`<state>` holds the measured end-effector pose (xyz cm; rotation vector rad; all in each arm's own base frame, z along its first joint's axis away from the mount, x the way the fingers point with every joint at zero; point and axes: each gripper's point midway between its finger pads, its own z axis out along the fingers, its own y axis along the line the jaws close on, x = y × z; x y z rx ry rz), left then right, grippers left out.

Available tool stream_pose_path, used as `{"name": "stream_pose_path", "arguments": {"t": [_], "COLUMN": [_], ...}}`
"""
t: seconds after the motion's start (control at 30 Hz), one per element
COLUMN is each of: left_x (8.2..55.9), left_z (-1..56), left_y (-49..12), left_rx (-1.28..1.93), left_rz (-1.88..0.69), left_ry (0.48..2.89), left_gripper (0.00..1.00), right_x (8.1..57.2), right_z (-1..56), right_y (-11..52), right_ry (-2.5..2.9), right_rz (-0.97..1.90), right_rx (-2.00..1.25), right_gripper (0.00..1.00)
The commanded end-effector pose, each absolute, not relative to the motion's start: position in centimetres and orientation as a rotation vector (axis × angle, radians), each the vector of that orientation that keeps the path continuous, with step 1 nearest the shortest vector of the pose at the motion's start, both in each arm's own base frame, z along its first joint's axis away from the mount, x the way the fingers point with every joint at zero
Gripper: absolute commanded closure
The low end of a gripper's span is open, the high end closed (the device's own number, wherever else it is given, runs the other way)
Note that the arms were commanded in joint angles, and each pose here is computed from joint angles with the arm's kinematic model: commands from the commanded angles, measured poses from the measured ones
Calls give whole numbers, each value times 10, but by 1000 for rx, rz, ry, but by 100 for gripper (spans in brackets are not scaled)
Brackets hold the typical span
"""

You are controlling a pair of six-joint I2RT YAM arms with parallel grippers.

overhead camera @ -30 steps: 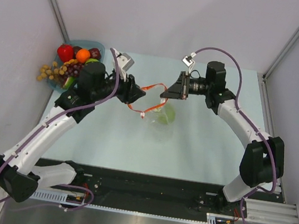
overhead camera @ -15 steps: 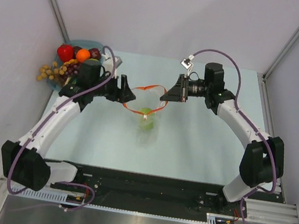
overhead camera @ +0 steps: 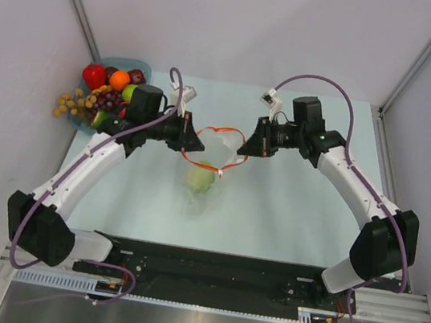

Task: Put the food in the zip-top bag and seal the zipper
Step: Adjust the zipper food storage bag at the center of the board, then pick up the fake fruit from the bin.

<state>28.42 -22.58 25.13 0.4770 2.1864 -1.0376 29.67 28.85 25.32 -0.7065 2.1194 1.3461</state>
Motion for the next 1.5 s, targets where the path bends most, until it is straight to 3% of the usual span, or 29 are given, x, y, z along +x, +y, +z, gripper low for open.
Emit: {"name": "stream_pose_path", "arguments": {"t": [0.0, 0.03, 0.1, 0.13, 0.17, 0.2, 0.23, 0.47, 0.73, 1.0, 1.47], "left_x": [319, 326, 336, 342, 350, 355, 361, 423, 484, 518, 547], "left_z": [227, 232, 242, 257, 268, 277, 288, 273, 214, 161, 96], "left_y": [-206, -204, -193, -188, -173, -164, -154, -18, 71, 95, 107], "left_rx": [354, 358, 380, 391, 387, 378, 376, -4, -449, -732, -800], "left_rz": [-973, -976, -972, -954, -903, -873, -837, -449, -244, -201, -115], "left_ry": [2266, 2253, 2214, 2169, 2125, 2097, 2061, 2106, 2157, 2159, 2239], "left_gripper": [92, 77, 60, 38, 27, 6, 0, 1, 0, 0, 0], "right_x": [318, 321, 323, 323, 323, 323, 324, 332, 345, 356, 368], "right_z": [235, 235, 236, 235, 235, 235, 233, 231, 232, 220, 205], "right_y": [270, 270, 272, 273, 274, 275, 275, 280, 287, 289, 296], "right_ry": [2171, 2162, 2150, 2155, 2157, 2156, 2161, 2157, 2155, 2195, 2227], "right_rz": [1047, 1040, 1049, 1054, 1061, 1066, 1063, 1067, 1068, 1075, 1068], "right_rx": [-723, -725, -740, -740, -742, -744, -742, -723, -720, -708, -764], "right_gripper": [100, 100, 100, 100, 100, 100, 100, 100, 100, 100, 100]}}
